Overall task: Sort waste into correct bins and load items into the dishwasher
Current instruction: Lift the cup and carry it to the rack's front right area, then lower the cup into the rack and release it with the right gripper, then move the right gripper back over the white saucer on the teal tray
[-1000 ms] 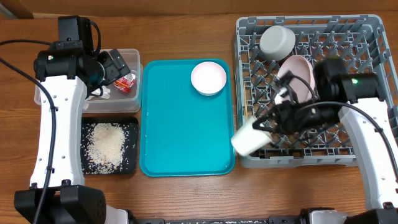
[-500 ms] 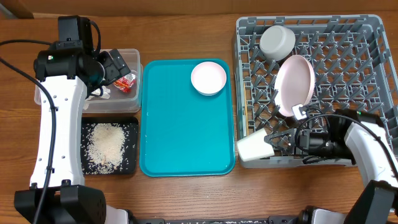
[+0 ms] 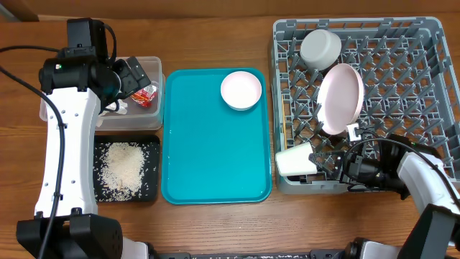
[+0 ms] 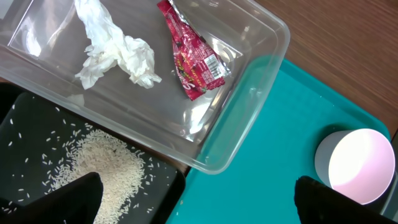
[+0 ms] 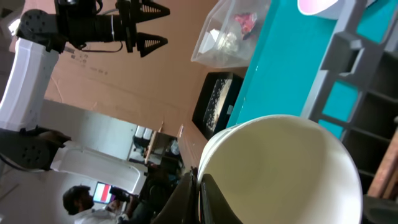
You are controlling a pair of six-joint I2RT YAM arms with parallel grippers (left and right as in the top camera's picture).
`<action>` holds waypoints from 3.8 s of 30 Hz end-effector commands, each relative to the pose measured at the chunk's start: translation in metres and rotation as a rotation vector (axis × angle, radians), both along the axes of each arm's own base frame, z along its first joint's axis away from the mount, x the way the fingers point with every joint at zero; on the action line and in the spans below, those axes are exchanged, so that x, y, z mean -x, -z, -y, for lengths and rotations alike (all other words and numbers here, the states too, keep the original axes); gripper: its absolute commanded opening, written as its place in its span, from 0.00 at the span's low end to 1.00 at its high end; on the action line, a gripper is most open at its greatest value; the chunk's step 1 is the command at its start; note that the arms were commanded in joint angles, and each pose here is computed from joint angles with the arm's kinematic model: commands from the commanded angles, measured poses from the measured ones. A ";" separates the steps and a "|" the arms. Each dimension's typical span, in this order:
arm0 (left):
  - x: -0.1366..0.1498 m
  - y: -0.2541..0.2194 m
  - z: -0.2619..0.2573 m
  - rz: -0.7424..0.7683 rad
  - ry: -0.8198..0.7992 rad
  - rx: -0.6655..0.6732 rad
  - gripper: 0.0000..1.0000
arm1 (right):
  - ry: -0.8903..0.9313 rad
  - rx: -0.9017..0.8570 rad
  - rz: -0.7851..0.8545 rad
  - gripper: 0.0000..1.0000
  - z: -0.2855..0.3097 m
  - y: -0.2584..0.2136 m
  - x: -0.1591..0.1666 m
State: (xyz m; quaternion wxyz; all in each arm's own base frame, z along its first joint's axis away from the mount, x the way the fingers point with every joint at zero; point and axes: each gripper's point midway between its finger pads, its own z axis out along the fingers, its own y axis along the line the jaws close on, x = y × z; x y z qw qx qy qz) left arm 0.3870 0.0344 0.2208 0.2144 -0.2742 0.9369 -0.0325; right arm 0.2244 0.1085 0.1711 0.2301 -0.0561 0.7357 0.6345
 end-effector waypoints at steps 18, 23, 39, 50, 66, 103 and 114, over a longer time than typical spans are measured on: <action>-0.001 -0.005 0.001 0.011 0.022 -0.019 1.00 | 0.061 0.009 0.024 0.04 0.017 0.012 -0.021; -0.001 -0.005 0.001 0.011 0.022 -0.019 1.00 | 0.061 0.019 -0.009 0.04 0.018 0.017 -0.022; -0.001 -0.005 0.001 0.011 0.022 -0.019 1.00 | 0.125 0.101 -0.134 0.07 0.039 0.036 -0.019; -0.001 -0.005 0.001 0.011 0.022 -0.019 1.00 | 0.228 0.132 -0.199 0.25 0.067 0.045 -0.021; -0.001 -0.005 0.001 0.011 0.022 -0.019 1.00 | 0.352 0.228 -0.346 1.00 0.114 0.024 -0.043; -0.001 -0.005 0.001 0.011 0.022 -0.019 1.00 | 0.186 1.106 0.225 1.00 -0.094 -0.056 -0.101; -0.001 -0.005 0.001 0.011 0.022 -0.019 1.00 | 0.075 1.117 0.318 0.36 -0.184 0.027 -0.143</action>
